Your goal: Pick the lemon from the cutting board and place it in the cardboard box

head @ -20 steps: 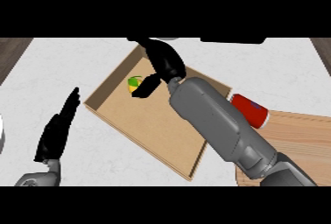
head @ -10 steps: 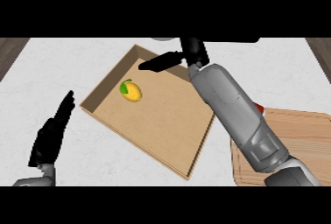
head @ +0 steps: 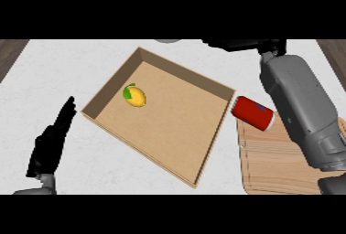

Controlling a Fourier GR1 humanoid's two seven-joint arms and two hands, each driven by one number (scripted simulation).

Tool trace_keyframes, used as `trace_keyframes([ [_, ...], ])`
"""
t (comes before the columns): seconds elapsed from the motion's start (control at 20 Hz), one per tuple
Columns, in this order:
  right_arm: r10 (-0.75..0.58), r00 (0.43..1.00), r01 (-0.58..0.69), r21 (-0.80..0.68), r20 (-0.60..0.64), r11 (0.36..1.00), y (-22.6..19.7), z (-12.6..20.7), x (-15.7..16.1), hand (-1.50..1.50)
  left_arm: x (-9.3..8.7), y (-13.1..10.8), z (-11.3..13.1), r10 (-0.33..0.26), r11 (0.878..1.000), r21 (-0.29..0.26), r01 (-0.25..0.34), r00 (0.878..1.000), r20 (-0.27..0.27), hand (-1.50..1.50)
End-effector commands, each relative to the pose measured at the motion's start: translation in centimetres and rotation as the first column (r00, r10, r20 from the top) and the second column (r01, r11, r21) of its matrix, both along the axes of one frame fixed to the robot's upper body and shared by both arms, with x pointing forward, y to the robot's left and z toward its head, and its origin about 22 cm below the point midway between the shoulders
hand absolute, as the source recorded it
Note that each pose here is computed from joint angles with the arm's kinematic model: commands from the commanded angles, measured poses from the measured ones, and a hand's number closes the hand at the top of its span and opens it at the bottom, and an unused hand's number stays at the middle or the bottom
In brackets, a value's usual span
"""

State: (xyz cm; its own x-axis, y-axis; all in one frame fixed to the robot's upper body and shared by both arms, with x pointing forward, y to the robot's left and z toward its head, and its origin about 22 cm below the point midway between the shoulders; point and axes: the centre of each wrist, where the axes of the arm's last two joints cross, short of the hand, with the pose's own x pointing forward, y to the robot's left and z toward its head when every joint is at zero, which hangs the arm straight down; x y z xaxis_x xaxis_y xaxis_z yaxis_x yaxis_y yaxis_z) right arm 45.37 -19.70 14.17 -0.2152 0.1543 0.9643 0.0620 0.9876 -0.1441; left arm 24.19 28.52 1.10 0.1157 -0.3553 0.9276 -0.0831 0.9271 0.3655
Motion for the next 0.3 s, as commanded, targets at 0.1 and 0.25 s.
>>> trace_keyframes([
  [0.1, -0.013, 0.999, 0.012, 0.031, 0.035, 0.999, -9.6, 0.2, -0.3, -1.50, -1.1, -0.2, -0.7, -0.019, 1.000, -0.006, 0.019, 1.000, 0.009, 0.00],
  [0.25, 0.022, 0.999, -0.022, -0.001, 0.040, 1.000, -13.0, 1.2, -0.5, -1.50, 0.1, -0.2, -1.1, -0.010, 1.000, 0.008, 0.010, 1.000, 0.007, 0.00],
])
